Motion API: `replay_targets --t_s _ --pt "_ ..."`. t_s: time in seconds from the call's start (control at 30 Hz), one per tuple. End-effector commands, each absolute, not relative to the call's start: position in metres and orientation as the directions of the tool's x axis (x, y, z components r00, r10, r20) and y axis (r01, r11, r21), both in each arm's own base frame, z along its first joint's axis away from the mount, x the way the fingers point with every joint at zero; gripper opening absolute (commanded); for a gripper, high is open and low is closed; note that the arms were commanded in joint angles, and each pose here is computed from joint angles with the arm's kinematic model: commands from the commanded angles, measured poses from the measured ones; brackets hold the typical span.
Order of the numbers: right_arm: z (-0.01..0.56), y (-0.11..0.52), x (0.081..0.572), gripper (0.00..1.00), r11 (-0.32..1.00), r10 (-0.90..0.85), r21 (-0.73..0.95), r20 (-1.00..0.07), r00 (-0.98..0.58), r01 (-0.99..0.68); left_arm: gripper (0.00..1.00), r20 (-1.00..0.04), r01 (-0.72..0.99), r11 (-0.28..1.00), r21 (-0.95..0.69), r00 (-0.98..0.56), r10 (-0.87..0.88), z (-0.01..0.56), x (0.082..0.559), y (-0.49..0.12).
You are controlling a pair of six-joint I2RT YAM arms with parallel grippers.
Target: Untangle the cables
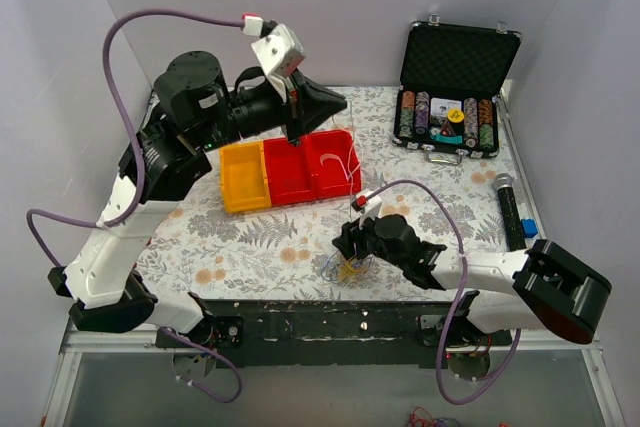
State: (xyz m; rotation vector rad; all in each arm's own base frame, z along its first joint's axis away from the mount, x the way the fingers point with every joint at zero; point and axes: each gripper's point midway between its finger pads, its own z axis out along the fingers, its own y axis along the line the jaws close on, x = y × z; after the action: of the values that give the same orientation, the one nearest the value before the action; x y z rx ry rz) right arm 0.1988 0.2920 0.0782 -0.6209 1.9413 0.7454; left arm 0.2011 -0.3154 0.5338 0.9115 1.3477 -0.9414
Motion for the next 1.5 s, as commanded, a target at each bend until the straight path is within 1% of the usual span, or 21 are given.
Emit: replay_targets --t_s 0.0,0.17,0.3,0.37,0.43,0.5,0.63,0.73,0.77,0.87,0.97,1.17,1.2,1.3,1.4,1.47 --pt "0.072 0.29 0.201 0.6 0.705 -0.11 0.244 -0.89 -0.443 -0.666 0.0 -0.977 0.848 0.522 0.089 0.177 -0.121 0.587 0.215 -0.288" --pt "0.052 0.282 0.199 0.6 0.725 -0.15 0.224 -0.872 -0.466 -0.652 0.0 -0.945 0.735 0.668 0.113 0.287 -0.156 0.613 0.235 -0.263" --pt "0.041 0.277 0.195 0.6 0.731 -0.164 0.226 -0.858 -0.487 -0.644 0.0 -0.894 0.588 0.803 0.096 0.406 -0.19 0.648 0.247 -0.227" --pt "0.04 0.277 0.193 0.6 0.728 -0.164 0.229 -0.857 -0.489 -0.646 0.0 -0.867 0.525 0.845 0.101 0.462 -0.184 0.66 0.249 -0.213" --pt "0.041 0.278 0.194 0.6 0.728 -0.163 0.229 -0.857 -0.488 -0.646 0.0 -0.859 0.492 0.864 0.11 0.485 -0.166 0.662 0.25 -0.205" --pt "0.045 0.279 0.195 0.6 0.728 -0.159 0.228 -0.861 -0.484 -0.646 0.0 -0.868 0.462 0.881 0.105 0.474 -0.145 0.651 0.253 -0.199" --pt "0.057 0.281 0.197 0.6 0.721 -0.142 0.23 -0.874 -0.465 -0.653 0.0 -0.897 0.376 0.922 0.086 0.432 -0.092 0.608 0.266 -0.185" --pt "0.065 0.281 0.198 0.6 0.718 -0.136 0.228 -0.881 -0.454 -0.658 0.1 -0.911 0.261 0.965 0.015 0.401 -0.094 0.568 0.28 -0.167" --pt "0.068 0.282 0.197 0.6 0.716 -0.134 0.228 -0.883 -0.45 -0.66 0.11 -0.921 0.231 0.973 0.028 0.383 -0.065 0.545 0.285 -0.166" --pt "0.078 0.282 0.198 0.59 0.712 -0.119 0.23 -0.891 -0.437 -0.663 0.08 -0.942 0.225 0.973 0.05 0.334 -0.029 0.506 0.288 -0.166" --pt "0.084 0.281 0.199 0.59 0.712 -0.109 0.23 -0.897 -0.429 -0.663 0.06 -0.963 0.228 0.973 0.039 0.27 -0.024 0.473 0.291 -0.166" --pt "0.087 0.279 0.198 0.59 0.715 -0.106 0.229 -0.898 -0.426 -0.661 0.02 -0.981 0.193 0.98 0.046 0.193 0.008 0.431 0.304 -0.158" --pt "0.087 0.28 0.198 0.59 0.713 -0.106 0.231 -0.898 -0.427 -0.662 0.04 -0.985 0.201 0.978 0.049 0.172 0.014 0.424 0.308 -0.159" --pt "0.087 0.278 0.197 0.59 0.715 -0.105 0.233 -0.896 -0.431 -0.659 0.16 -0.989 0.382 0.914 0.138 0.004 0.148 0.367 0.309 -0.186" --pt "0.089 0.277 0.197 0.59 0.717 -0.103 0.231 -0.898 -0.428 -0.658 0.33 -0.943 0.565 0.81 0.16 -0.155 0.295 0.295 0.299 -0.203" --pt "0.092 0.276 0.197 0.59 0.717 -0.096 0.231 -0.901 -0.422 -0.657 0.51 -0.897 0.642 0.748 0.168 -0.216 0.386 0.25 0.29 -0.206"
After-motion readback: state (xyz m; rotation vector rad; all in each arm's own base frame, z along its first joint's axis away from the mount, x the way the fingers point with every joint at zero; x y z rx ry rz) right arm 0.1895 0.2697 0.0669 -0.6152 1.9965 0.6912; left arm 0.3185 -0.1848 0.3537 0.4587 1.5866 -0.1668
